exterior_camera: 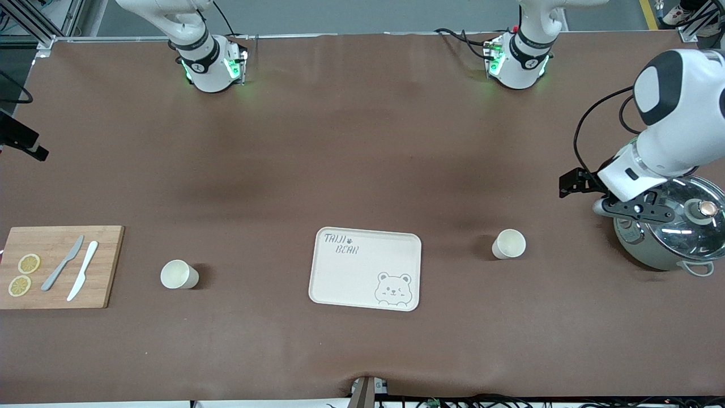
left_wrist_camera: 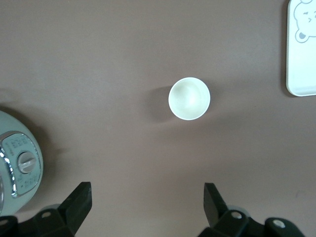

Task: Place white IKEA cup upright on tray with both arms
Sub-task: 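Move the left gripper toward the white cup beside the steel pot, then lower the left gripper around the cup while the right gripper reaches the other cup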

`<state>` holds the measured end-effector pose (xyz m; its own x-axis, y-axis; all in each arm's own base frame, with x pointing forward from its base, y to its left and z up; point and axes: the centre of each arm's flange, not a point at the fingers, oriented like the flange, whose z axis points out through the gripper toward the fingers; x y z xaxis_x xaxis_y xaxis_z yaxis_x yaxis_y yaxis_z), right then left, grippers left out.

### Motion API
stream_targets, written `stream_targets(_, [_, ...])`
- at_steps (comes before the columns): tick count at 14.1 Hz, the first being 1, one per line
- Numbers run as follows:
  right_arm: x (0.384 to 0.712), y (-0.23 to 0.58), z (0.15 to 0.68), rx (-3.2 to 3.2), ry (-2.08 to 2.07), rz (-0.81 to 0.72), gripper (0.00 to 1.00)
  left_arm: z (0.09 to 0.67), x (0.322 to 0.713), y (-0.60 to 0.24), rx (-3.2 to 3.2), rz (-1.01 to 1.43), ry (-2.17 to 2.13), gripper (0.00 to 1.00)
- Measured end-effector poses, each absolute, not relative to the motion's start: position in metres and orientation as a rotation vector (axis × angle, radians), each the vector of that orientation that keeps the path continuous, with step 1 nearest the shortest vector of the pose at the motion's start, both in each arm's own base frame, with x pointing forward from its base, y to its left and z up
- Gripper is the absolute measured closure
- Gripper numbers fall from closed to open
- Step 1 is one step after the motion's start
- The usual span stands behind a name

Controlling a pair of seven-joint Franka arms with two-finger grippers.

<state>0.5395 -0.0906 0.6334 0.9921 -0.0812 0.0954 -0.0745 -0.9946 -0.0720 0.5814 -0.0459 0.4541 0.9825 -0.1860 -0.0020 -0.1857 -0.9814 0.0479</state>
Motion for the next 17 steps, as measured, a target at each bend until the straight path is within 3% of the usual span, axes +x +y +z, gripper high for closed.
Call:
stream_targets(11, [0.56,-0.082,0.604,-3.075,0.093,-0.105,0.0,0.326,0.585,-0.081,3.079,0.062,-0.385,0.0])
stream_targets(17, [0.621,-0.057,0.516,-3.1,0.034,-0.103,0.0,0.29,0.592,-0.084,3.09,0.086,-0.414,0.0])
